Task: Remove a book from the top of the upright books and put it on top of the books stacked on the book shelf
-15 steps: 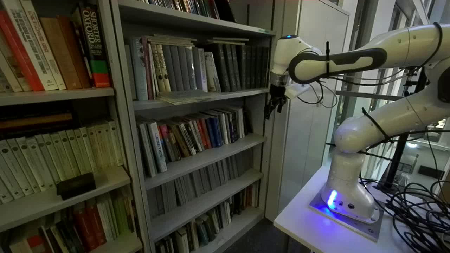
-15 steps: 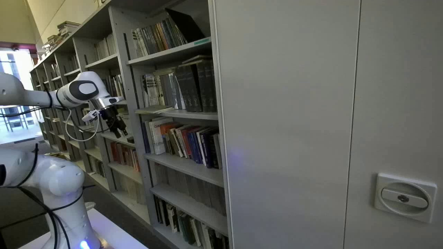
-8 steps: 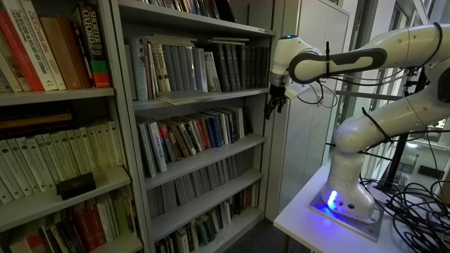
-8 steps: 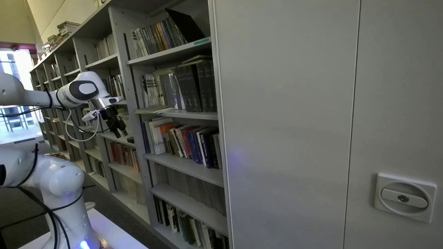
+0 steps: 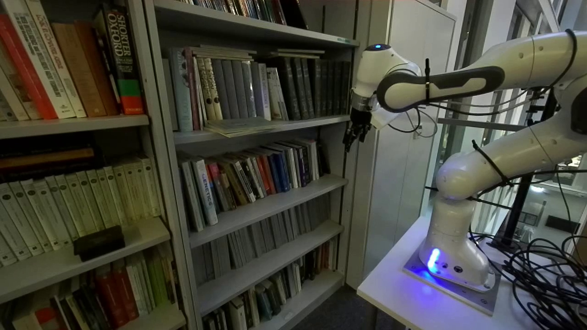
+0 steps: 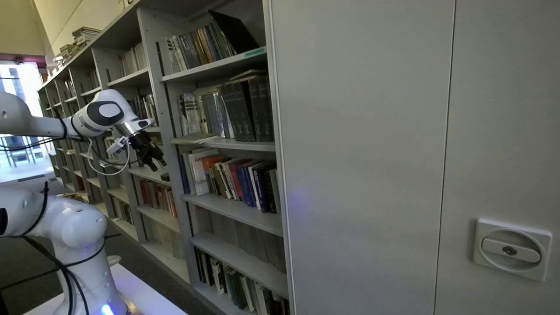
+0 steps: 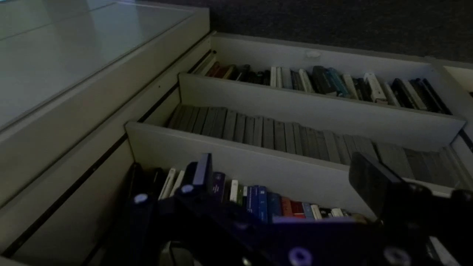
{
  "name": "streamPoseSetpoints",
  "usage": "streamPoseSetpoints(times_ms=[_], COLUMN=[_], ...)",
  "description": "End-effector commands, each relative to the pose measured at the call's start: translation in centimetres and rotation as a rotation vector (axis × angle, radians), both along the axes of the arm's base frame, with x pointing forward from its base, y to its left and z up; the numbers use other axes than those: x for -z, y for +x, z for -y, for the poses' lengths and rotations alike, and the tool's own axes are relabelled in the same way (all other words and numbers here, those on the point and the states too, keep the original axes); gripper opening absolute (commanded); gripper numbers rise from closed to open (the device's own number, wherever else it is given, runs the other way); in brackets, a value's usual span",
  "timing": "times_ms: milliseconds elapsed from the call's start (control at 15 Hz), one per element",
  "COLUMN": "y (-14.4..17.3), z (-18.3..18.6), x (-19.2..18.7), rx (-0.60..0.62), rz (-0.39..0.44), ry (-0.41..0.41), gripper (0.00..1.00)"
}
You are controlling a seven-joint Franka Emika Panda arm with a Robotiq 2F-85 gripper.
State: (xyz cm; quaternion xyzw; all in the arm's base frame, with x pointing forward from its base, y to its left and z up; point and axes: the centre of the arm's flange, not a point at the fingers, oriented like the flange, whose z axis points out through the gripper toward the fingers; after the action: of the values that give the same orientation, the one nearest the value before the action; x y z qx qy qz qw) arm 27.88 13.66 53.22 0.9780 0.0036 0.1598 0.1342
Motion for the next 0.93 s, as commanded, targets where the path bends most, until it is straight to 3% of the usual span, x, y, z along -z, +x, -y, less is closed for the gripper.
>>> streamPoseSetpoints(times_ms=[0, 200, 533, 600, 867], y=[1.7, 2.4, 1.2, 0.8, 0.7], z=[-1.2, -3.8, -7.6, -7.1, -7.8], x=[-1.5, -2.6, -3.8, -3.2, -3.5], rx=[-0.102, -0.212, -0.402, -0.335, -0.374], rz=[0.087, 0.177, 0.338, 0.277, 0.313], ry=[-0.149, -0.244, -0.329, -0.301, -0.315], gripper=[1.00, 1.00, 1.00, 1.00, 1.00])
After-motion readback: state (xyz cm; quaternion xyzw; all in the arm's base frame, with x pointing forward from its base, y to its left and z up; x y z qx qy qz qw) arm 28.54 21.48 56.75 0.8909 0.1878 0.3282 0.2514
